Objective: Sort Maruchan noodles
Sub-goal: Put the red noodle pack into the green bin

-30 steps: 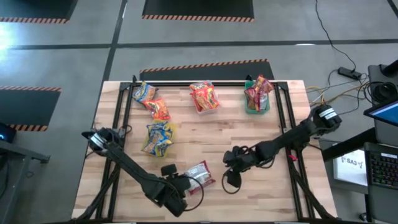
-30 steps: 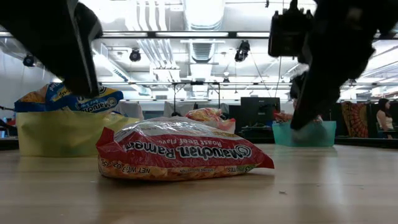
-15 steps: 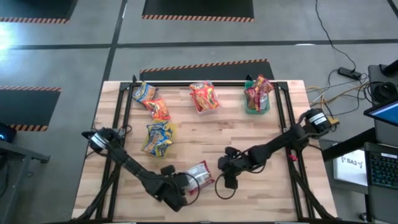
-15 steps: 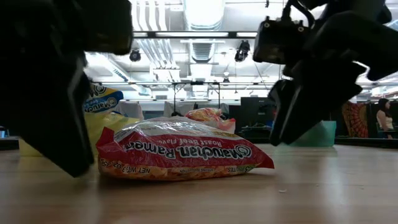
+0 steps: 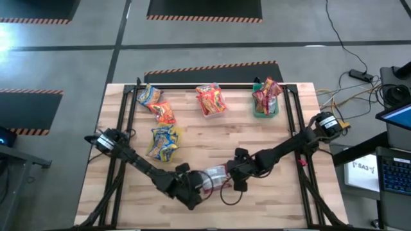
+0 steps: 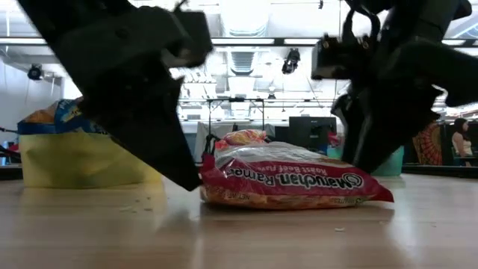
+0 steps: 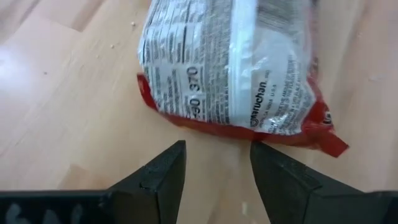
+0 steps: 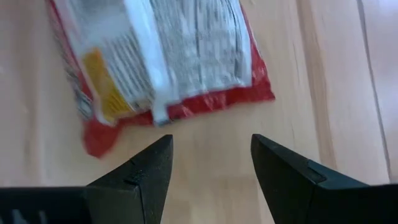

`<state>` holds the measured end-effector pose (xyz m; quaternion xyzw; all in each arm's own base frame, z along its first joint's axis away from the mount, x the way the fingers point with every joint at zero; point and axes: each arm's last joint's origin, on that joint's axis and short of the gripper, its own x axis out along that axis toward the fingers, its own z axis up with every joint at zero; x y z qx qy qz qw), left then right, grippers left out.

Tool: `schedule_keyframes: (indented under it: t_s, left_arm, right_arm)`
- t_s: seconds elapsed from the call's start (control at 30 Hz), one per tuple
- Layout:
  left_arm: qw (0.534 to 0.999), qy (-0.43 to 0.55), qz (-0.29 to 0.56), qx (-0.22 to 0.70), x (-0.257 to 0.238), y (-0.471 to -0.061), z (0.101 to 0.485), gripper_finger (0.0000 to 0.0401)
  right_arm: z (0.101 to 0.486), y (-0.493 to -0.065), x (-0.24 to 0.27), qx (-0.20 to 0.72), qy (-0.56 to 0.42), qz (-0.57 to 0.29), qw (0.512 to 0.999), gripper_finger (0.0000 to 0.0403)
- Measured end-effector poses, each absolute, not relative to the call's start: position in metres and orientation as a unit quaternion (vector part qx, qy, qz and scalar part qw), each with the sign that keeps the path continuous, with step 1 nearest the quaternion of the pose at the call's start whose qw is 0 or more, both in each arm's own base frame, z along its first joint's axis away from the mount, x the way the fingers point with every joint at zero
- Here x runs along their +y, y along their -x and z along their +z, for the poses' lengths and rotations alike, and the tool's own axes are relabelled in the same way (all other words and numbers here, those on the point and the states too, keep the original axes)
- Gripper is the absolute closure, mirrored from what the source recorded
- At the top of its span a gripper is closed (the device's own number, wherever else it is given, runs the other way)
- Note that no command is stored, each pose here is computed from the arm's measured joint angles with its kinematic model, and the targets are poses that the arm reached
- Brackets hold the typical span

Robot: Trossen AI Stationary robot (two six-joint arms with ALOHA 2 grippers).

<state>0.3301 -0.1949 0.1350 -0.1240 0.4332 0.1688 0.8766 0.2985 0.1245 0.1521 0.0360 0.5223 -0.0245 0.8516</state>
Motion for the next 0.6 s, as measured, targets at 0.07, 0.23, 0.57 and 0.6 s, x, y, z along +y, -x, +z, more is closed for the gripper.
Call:
schedule_keyframes:
  t_s: [0.07,0.23,0.57,0.6]
  left_arm:
    - [0.872,0.130,0.161,0.444,-0.192,-0.332,0.135,0.0237]
    - [0.886,0.116,0.139,0.426,-0.188,-0.341,0.137,0.0237]
    - [0.909,0.097,0.133,0.384,-0.160,-0.366,0.144,0.0237]
    - [0.908,0.093,0.135,0.385,-0.157,-0.367,0.144,0.0237]
  right_arm:
    - [0.150,-0.295,0.124,0.537,-0.039,-0.034,0.842,0.0197]
    - [0.149,-0.294,0.126,0.540,-0.042,-0.035,0.840,0.0197]
    - [0.149,-0.289,0.135,0.548,-0.052,-0.016,0.834,0.0197]
    - [0.149,-0.288,0.136,0.550,-0.051,-0.015,0.833,0.0197]
